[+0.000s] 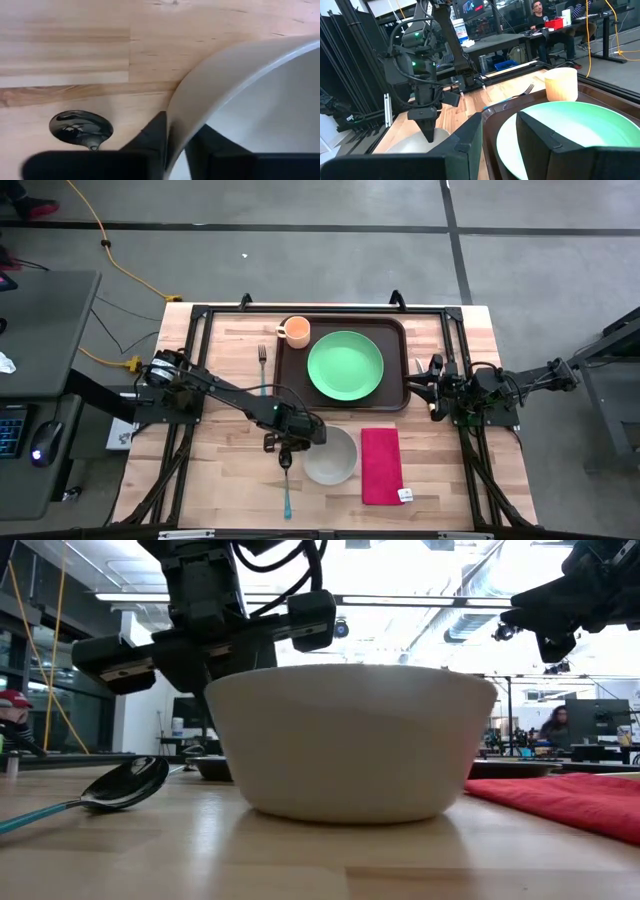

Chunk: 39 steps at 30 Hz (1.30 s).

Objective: Set up tray
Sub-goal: Put the gray bowl on top of the green plate on the brown tray

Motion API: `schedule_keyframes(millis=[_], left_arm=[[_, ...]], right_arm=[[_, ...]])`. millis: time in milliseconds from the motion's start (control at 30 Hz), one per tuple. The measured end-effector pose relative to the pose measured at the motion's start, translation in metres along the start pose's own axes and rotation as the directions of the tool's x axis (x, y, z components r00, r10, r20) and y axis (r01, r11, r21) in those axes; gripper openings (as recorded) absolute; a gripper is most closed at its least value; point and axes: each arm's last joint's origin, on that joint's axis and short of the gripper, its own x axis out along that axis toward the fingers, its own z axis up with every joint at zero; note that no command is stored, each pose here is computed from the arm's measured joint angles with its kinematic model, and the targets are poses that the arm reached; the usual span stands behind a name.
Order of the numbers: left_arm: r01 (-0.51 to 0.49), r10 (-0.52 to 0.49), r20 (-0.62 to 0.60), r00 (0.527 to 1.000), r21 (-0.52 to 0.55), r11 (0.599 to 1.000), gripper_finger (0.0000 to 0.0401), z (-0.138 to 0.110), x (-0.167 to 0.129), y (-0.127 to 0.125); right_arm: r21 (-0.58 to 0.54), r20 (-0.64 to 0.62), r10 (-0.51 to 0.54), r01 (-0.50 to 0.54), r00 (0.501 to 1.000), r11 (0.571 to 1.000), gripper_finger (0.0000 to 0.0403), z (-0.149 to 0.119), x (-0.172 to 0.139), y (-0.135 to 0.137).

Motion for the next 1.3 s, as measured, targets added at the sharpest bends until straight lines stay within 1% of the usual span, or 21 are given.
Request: schedule_keyframes(millis=[133, 233, 367, 500, 633, 833, 967, 1067, 1167, 1300], left_arm=[[0.002, -0.002, 0.002, 1.0, -0.004, 1.0, 0.004, 0.002, 0.0, -0.001], [0.006, -0.006, 0.004, 1.0, -0.004, 1.0, 0.0019, 0.002, 0.0, -0.001], [0.005, -0.005, 0.004, 1.0, -0.004, 1.0, 0.0019, 0.002, 0.0, -0.001], [0.001, -0.001, -0.001, 1.0, -0.004, 1.0, 0.0032, 0.002, 0.0, -0.001], [0.008, -0.008, -0.007, 1.0, -0.003, 1.0, 0.002, 0.001, 0.0, -0.001], [0.058, -0.058, -0.029, 0.998, 0.008, 0.998, 0.0017, -0.001, 0.0, -0.006], [0.065, -0.064, -0.032, 0.997, 0.011, 0.998, 0.0022, -0.002, -0.002, -0.008], [0.069, -0.068, -0.029, 0.997, 0.039, 0.997, 0.0018, -0.005, -0.008, -0.014], [0.075, -0.076, 0.003, 0.997, 0.071, 0.995, 0.0018, -0.008, -0.018, -0.022], [0.052, -0.057, 0.04, 0.998, 0.099, 0.994, 0.0018, -0.013, -0.036, -0.032]], right_arm=[[0.0, 0.0, 0.0, 0.0, 1.0, 1.0, 0.0099, 0.0, 0.0, 0.0], [0.0, 0.0, 0.0, 0.0, 1.0, 1.0, 0.0099, 0.0, 0.0, 0.0], [0.0, 0.0, 0.0, 0.0, 1.0, 1.0, 0.0099, 0.0, 0.0, 0.0], [0.001, 0.0, 0.0, 0.0, 1.0, 1.0, 0.0099, 0.0, 0.0, 0.0], [0.028, 0.0, 0.002, -0.002, 1.0, 1.0, 0.0099, 0.0, 0.0, 0.0], [0.059, 0.0, 0.063, -0.062, 0.998, 0.996, 0.0099, 0.001, 0.0, 0.002], [0.069, 0.03, 0.079, -0.081, 0.996, 0.994, 0.0099, 0.004, 0.0, 0.003], [0.07, 0.045, 0.084, -0.087, 0.995, 0.994, 0.0099, 0.006, 0.0, 0.004], [0.071, 0.054, 0.103, -0.107, 0.993, 0.992, 0.0099, 0.007, 0.0, 0.005], [0.052, 0.066, 0.105, -0.109, 0.992, 0.993, 0.0099, 0.014, -0.002, 0.006]])
